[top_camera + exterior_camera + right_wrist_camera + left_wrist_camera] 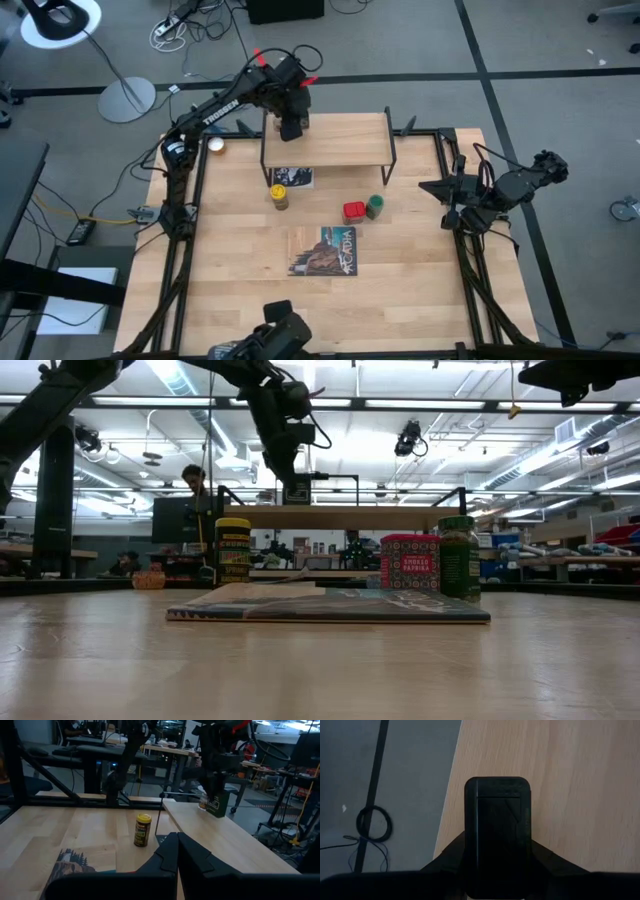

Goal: Shelf spices
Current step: Put the black seasoning can on the shelf

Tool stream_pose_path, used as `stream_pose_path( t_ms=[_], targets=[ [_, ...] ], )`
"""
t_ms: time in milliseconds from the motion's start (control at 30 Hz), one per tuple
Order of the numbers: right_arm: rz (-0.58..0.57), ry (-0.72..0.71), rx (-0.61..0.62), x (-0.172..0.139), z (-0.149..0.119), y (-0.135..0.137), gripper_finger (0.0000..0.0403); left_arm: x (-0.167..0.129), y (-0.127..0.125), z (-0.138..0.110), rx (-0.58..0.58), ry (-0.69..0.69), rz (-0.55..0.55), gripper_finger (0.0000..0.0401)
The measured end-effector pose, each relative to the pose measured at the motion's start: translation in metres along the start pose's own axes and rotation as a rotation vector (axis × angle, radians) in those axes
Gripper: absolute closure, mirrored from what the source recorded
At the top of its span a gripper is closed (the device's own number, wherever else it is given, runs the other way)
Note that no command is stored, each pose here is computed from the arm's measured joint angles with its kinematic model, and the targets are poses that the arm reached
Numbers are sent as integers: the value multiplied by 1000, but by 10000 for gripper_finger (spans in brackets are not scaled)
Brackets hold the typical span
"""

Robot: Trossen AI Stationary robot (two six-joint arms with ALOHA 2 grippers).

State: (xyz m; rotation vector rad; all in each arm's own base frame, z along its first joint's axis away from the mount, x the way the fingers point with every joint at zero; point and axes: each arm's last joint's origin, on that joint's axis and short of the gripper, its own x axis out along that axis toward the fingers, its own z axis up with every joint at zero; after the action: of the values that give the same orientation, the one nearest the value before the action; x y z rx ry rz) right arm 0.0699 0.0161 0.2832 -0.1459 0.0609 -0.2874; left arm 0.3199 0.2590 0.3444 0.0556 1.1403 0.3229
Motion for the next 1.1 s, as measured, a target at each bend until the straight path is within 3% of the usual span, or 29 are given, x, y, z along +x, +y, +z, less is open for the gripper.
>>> stream_pose_path(
  t_ms=[833,1100],
  targets=[
    [5,-3,-1,0,0,0,397,14,7,-2,30,12,-34,281],
    [6,-3,-2,0,0,0,398,18,5,-4,32,36,-57,206]
  ],
)
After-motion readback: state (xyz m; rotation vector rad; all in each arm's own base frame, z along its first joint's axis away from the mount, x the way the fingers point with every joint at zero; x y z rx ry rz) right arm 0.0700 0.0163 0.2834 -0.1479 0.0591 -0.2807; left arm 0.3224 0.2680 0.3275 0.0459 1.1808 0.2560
